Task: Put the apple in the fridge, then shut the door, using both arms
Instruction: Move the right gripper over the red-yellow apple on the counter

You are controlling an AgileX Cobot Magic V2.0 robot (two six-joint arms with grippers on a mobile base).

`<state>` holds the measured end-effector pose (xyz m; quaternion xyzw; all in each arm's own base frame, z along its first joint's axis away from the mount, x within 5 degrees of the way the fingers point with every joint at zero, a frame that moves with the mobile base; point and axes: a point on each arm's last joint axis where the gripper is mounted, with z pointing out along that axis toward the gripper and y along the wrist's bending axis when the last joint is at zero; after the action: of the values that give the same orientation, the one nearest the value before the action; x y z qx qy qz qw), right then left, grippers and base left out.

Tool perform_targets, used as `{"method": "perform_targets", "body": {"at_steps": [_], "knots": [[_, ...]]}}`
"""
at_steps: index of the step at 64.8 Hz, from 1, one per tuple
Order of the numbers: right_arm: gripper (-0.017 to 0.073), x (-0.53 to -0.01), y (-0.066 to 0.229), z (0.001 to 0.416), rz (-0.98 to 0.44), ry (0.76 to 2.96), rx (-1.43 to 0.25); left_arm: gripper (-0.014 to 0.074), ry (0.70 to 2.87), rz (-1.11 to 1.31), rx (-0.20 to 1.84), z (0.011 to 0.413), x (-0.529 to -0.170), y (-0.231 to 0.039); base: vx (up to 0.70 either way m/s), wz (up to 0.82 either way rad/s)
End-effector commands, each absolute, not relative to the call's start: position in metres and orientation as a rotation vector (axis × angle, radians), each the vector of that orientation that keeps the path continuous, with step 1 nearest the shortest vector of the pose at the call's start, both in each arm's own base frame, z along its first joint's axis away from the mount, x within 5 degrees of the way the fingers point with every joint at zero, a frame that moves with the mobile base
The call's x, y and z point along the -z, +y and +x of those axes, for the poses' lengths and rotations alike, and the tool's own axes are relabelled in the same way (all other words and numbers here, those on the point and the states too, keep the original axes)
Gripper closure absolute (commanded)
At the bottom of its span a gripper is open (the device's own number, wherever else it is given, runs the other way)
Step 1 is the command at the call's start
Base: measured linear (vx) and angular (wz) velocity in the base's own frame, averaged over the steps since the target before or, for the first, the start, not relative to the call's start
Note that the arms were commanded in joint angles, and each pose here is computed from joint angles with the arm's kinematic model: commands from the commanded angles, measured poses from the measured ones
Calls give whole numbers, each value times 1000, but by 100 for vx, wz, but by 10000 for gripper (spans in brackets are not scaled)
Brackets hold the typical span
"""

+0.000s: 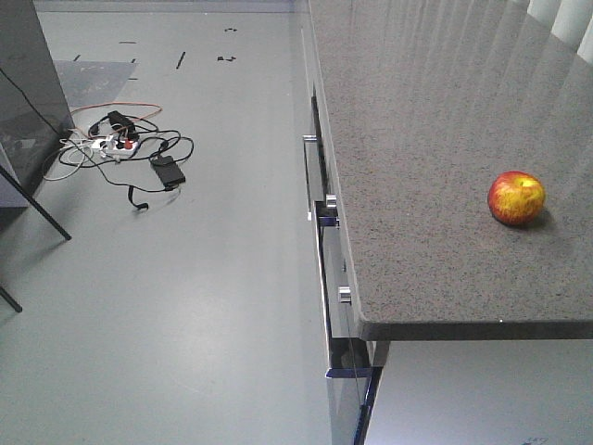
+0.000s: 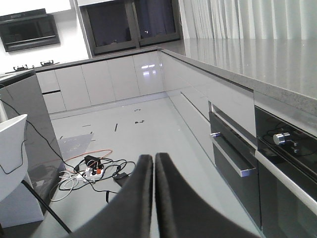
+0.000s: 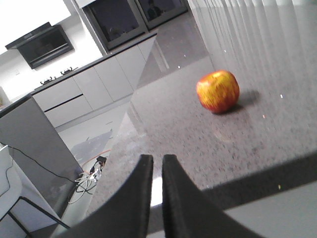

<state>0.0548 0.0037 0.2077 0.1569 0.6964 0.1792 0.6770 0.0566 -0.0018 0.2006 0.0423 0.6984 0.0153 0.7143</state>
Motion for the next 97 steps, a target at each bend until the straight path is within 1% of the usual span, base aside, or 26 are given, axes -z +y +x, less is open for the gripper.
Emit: {"method": "perform_targets", "body": {"at_steps": [1,7,14,19,22,27,38,49,60,67,75,85,97], "knots": [[412,-235,2,50,319,1443,-383,600,1443,92,-8,54,-214,-3,0,0],[302,-241,3,48,313,1439,-387,600,1443,92,-8,54,-214,-3,0,0],[114,-246,3,47,302,1426,-381,600,1443,92,-8,54,-214,-3,0,0],[6,-247,3,46,284,1422,-360,600,1443,92,-8,54,-214,-3,0,0],[-46,-247,3,46,281,1421,-357,600,1443,92,-8,54,-214,-3,0,0],[-92,-248,2,46,283,1408,-356,600,1443,92,-8,54,-214,-3,0,0],[-87,-253,0,45,281,1349,-341,600,1443,92,-8,54,-214,-3,0,0],[-66,-252,1,45,275,1373,-341,600,1443,92,-8,54,-214,-3,0,0],[-61,-263,4,44,206,1427,-291,600,1443,92,-8,54,-214,-3,0,0],[-57,-279,5,46,153,1468,-251,600,1443,92,-8,54,-214,-3,0,0],[-54,-298,6,55,111,1531,-218,600,1443,92,-8,54,-214,-3,0,0],[-42,-323,8,72,93,1635,-226,600,1443,92,-8,54,-214,-3,0,0],[-38,-352,6,96,30,1687,-133,600,1443,92,-8,54,-214,-3,0,0]]}}
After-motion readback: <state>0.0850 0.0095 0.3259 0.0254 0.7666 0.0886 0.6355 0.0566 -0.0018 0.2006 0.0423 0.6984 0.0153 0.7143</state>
